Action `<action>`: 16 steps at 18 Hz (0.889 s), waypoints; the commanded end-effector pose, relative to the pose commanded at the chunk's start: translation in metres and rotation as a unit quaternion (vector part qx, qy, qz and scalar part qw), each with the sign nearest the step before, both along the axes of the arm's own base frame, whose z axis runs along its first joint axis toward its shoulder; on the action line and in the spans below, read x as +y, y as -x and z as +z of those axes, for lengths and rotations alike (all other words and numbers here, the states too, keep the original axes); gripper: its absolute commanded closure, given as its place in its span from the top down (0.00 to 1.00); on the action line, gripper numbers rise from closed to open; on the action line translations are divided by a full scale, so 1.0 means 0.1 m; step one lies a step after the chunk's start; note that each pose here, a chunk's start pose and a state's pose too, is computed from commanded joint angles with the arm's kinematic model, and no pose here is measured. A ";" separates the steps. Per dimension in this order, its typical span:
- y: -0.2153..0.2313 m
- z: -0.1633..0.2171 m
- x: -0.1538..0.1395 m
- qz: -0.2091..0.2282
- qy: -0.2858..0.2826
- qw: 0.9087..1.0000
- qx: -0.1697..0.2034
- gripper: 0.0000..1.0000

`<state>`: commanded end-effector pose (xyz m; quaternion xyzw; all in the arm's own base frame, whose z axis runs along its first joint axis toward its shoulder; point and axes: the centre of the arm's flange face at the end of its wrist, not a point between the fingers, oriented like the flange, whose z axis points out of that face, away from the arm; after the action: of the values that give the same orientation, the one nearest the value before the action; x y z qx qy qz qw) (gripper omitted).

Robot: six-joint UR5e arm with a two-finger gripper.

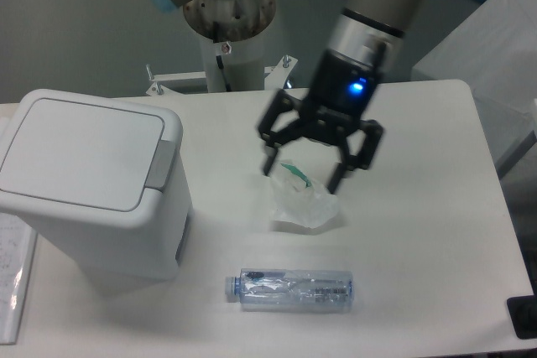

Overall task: Open the trash can
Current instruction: 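Move the open gripper over the bag toward the trash can lid, then lower the gripper finger onto the lid's tab edge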

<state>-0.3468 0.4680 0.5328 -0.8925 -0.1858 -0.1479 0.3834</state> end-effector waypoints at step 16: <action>-0.60 -0.60 0.24 -0.054 0.011 0.998 -0.010 1.00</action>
<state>-0.2873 0.4920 0.4732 -0.9040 -0.1425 -0.1749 0.3632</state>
